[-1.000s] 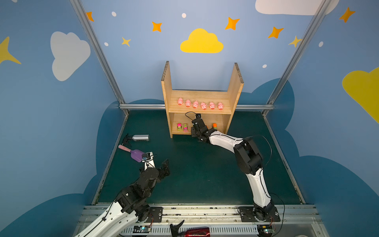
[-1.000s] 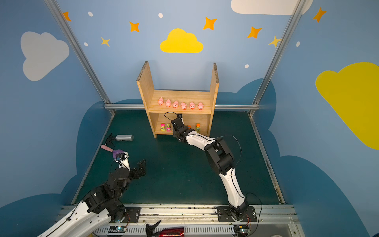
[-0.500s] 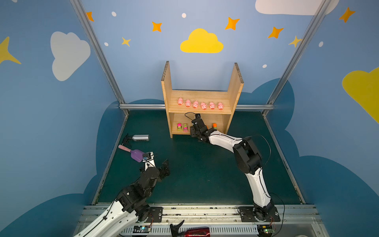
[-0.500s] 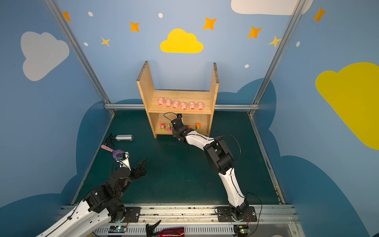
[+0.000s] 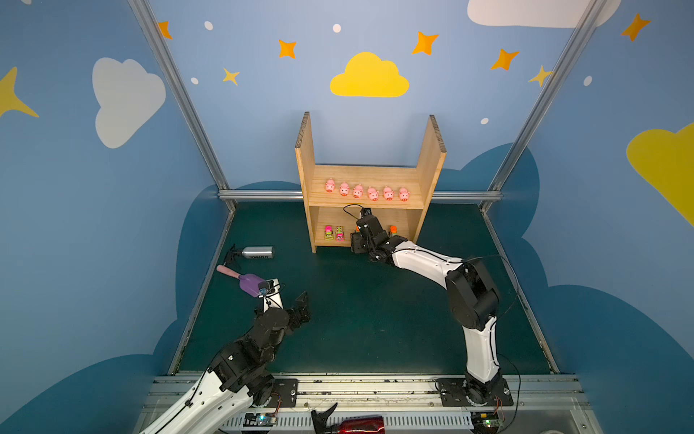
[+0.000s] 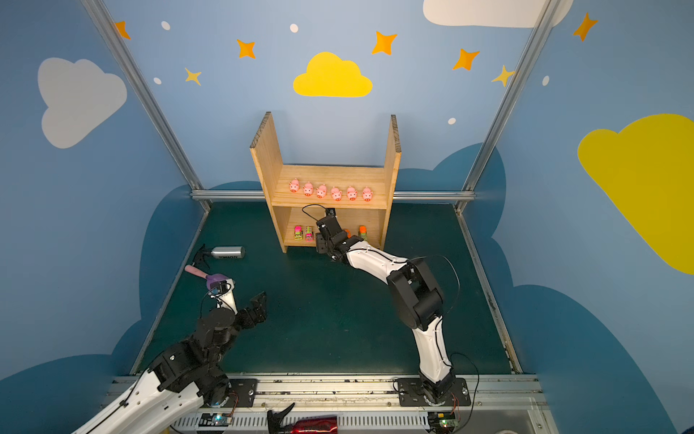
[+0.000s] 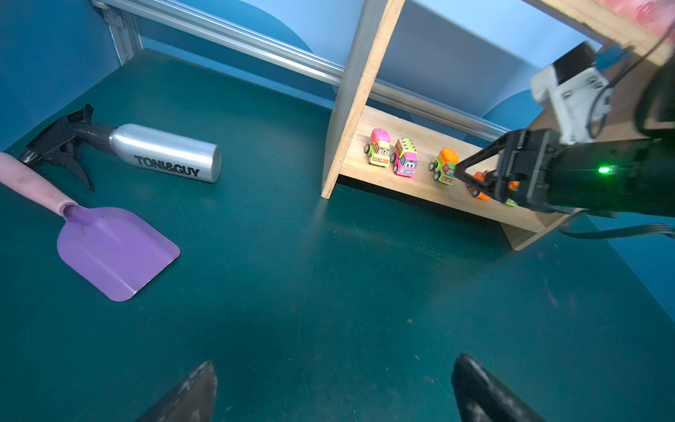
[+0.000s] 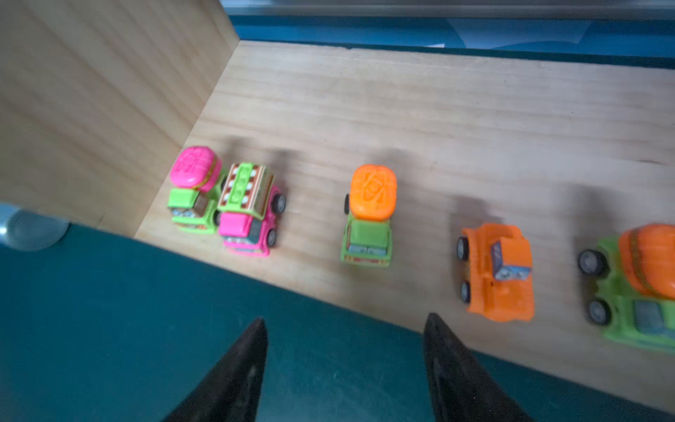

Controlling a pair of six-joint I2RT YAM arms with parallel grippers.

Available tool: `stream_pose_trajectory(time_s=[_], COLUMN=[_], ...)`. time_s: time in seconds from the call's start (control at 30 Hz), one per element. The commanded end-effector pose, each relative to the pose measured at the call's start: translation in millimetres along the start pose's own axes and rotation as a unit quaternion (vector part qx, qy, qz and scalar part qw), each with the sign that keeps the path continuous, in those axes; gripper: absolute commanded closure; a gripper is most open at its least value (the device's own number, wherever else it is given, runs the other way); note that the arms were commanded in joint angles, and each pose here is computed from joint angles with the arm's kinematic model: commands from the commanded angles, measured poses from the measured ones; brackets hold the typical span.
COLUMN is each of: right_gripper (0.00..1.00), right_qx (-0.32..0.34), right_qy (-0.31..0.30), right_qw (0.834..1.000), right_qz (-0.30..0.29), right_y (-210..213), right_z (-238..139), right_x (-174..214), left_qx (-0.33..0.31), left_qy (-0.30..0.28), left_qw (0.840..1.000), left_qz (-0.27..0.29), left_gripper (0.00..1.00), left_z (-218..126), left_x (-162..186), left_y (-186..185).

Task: Place and organize the plastic toys onto the shelf
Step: 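Set the truck between the pink trucks and orange truck, open right gripper, then withdraw the right gripper from the shelf toward the table front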

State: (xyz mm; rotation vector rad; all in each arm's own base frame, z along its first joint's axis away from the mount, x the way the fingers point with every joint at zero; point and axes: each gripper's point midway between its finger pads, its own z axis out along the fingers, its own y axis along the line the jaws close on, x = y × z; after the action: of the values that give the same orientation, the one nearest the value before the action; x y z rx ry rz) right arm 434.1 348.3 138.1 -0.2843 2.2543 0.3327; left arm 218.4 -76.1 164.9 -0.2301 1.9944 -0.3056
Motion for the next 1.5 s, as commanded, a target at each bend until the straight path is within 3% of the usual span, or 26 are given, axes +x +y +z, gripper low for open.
stream_pose_trajectory(time_s=[0.0,0.2,0.4,0.67,0.87,1.07,1.37,1.47], right_gripper=[0.29,0.27,0.17,0.15,0.13,0.11,0.1,0.1], right_qx=[-0.043,-0.098,0.0,0.054,0.096,0.12,0.209,0.203], right_qy=[0.015,0.059,0.026,-0.016,-0.01,-0.008,-0.083,-0.121], right_qw=[0.999,0.993,0.999,0.998,0.995,0.992,0.974,0.972], right_qz=[0.01,-0.025,-0.023,0.012,0.017,0.024,0.036,0.021], right_y=[10.4,8.2,-59.9,-120.6,-148.2,-162.7,-201.5,-202.8], right_z=[-31.9,-99.8,-169.8,-237.7,-250.2,-246.6,-254.3,-246.6], right_x=[8.2,37.5,56.5,95.5,113.2,120.1,98.0,93.2], left_qx=[-0.008,-0.015,-0.011,-0.04,-0.088,-0.103,-0.14,-0.14], left_qy=[0.005,0.023,0.001,-0.018,-0.07,-0.075,-0.091,-0.086], left_qw=[1.0,0.999,1.0,0.997,0.988,0.985,0.974,0.974], left_qz=[0.001,0.021,0.028,0.069,0.11,0.119,0.156,0.158], left_gripper=[0.0,0.0,0.0,0.0,0.0,0.0,0.0,0.0], left_z=[-1.2,7.1,15.2,12.0,11.6,26.2,55.6,69.8], left_x=[-3.0,-1.8,-18.6,-44.4,-60.0,-64.4,-74.1,-70.0], left_y=[0.7,-6.6,-21.1,-23.0,-5.1,3.3,19.3,28.8])
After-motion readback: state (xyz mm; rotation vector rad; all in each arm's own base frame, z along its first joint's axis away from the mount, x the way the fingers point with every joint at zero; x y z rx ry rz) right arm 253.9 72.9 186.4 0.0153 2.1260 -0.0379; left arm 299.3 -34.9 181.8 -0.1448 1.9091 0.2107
